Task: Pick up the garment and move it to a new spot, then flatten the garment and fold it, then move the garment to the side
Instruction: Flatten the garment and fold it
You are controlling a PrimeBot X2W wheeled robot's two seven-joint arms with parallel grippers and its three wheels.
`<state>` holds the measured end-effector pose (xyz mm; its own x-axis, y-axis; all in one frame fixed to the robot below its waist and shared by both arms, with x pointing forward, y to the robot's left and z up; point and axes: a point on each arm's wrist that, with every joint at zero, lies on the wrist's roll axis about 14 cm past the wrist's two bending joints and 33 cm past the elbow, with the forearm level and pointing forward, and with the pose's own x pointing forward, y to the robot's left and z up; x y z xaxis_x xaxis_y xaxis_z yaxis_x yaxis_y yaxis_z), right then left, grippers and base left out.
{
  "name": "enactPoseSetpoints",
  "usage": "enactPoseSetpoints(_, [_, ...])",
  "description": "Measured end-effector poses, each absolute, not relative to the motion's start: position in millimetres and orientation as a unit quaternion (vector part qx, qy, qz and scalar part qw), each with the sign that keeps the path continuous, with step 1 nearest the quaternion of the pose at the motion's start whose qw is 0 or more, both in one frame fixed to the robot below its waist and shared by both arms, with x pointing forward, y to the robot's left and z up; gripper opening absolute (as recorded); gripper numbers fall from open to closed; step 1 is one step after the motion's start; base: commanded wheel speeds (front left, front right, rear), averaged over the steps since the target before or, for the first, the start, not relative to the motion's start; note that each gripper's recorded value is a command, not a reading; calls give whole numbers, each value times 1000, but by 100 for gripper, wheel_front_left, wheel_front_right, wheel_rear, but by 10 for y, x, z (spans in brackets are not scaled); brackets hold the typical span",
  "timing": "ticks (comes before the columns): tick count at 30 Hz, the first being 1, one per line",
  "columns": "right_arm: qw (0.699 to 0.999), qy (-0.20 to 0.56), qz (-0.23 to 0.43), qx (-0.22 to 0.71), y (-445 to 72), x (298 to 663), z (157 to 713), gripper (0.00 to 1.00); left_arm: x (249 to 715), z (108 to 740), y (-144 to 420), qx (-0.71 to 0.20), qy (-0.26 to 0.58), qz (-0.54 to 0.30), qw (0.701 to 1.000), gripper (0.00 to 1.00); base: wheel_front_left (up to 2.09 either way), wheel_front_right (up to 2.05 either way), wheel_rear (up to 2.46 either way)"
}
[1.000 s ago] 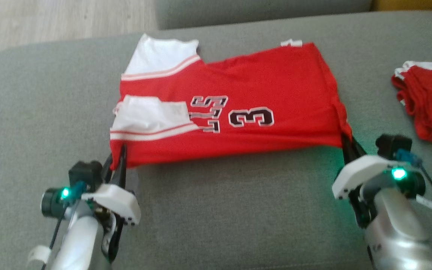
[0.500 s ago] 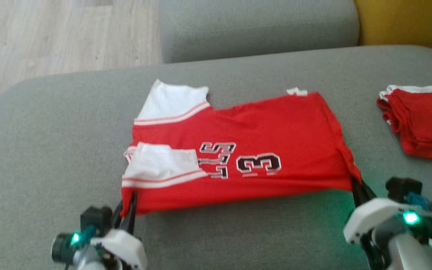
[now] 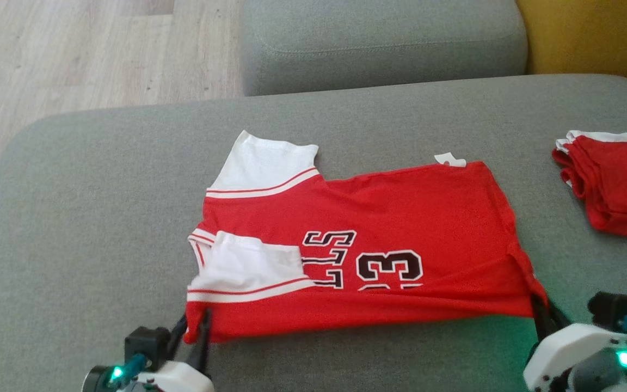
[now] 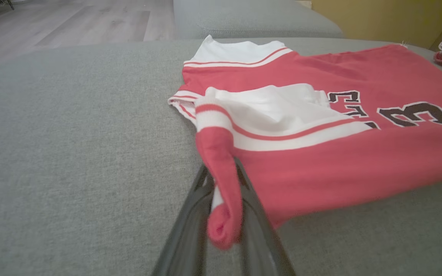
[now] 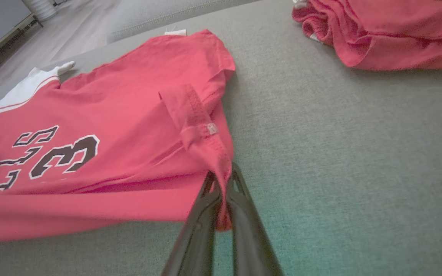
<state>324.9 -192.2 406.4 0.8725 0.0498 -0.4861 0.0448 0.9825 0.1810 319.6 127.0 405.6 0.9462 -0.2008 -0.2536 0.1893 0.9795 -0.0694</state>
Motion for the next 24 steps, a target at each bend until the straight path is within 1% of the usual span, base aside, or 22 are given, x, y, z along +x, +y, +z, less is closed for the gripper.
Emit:
enactPoseSetpoints(6, [974,206,-21,93,-2090,3364,4271,100,3268,4007,1345,-11,139,-81,987,100,0,0,0])
enactPoseSetpoints(10, [980,176,-25,92,-2119,3480,4399,100,3451,4151,1436,-15,115,-62,991,100,0,0,0])
enactPoseSetpoints(13, [985,144,-23,89,-2119,3632,4549,100,3682,4387,1482,-23,76,-53,995,100,0,0,0])
enactPoseSetpoints(18, [990,115,-18,77,-2101,3899,4695,100,4073,4683,1405,-20,30,-77,996,100,0,0,0])
enactPoseSetpoints(21, [993,104,-8,63,-2043,4093,4767,100,4359,4714,1294,-16,43,-120,992,100,0,0,0])
enactPoseSetpoints(24, [995,91,9,49,-1947,4314,4864,100,4714,4718,1242,7,71,-148,986,100,0,0,0])
